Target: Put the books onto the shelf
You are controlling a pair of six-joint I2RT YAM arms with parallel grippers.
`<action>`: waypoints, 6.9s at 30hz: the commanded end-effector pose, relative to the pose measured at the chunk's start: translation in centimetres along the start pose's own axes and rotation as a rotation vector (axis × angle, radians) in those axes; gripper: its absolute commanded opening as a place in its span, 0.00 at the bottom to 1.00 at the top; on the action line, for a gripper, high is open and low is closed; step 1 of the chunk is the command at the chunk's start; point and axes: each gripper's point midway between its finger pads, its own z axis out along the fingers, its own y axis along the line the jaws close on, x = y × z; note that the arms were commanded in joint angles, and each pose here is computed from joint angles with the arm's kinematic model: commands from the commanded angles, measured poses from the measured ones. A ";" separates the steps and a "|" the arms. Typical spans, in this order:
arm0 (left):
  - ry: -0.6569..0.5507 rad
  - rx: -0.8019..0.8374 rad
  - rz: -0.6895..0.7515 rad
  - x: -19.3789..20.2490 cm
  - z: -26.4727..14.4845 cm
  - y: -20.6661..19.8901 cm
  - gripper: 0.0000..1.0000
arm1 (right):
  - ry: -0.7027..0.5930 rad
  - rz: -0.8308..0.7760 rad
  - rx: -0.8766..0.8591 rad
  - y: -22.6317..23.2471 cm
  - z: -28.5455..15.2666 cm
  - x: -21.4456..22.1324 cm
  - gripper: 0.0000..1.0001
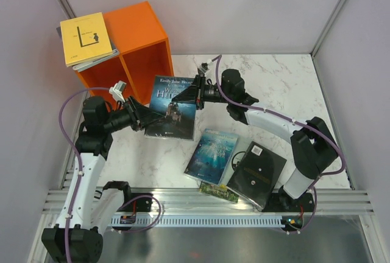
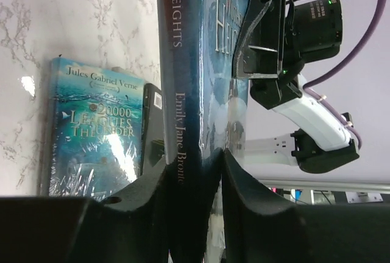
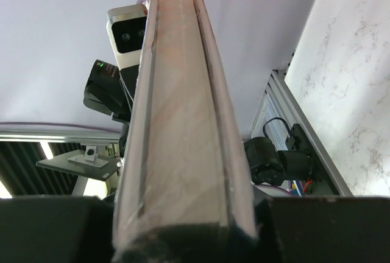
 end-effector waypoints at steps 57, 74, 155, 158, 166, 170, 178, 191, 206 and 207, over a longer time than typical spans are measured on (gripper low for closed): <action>-0.701 0.082 0.251 -26.7 -14.3 -21.4 0.02 | -0.193 0.056 -0.087 0.9 -8.3 -5.5 0.94; -0.815 -0.048 0.154 -33.9 -18.4 -13.6 0.02 | -0.185 0.090 -0.043 -1.8 -8.0 -5.4 0.94; -1.298 -0.886 0.094 -25.7 -29.9 -10.9 0.93 | -0.182 0.049 0.344 -10.5 -9.5 -4.5 0.92; -1.183 -0.798 0.096 -24.3 -25.8 -10.8 0.91 | -0.209 -0.009 0.661 -14.5 -12.8 -4.2 0.93; -0.853 -0.701 0.073 -18.0 -16.1 -8.0 0.90 | -0.258 -0.089 1.079 -17.4 -20.0 -3.5 0.93; -0.551 -0.719 0.087 -14.2 -9.3 -3.8 0.89 | -0.254 -0.084 1.144 -18.6 -21.6 -2.4 0.94; -0.057 -0.670 0.069 0.1 1.5 5.7 0.90 | -0.164 0.014 1.155 -21.5 -20.5 1.6 0.95; 0.311 -0.485 -0.096 12.3 7.9 17.7 0.92 | -0.087 0.267 1.034 -27.1 -18.5 8.5 0.97; 0.395 -0.285 -0.339 16.8 10.5 21.0 0.91 | -0.116 0.380 0.753 -30.2 -15.6 10.6 0.87; 0.394 -0.278 -0.337 16.7 10.6 20.9 0.91 | -0.125 0.353 0.696 -29.5 -14.7 10.1 0.86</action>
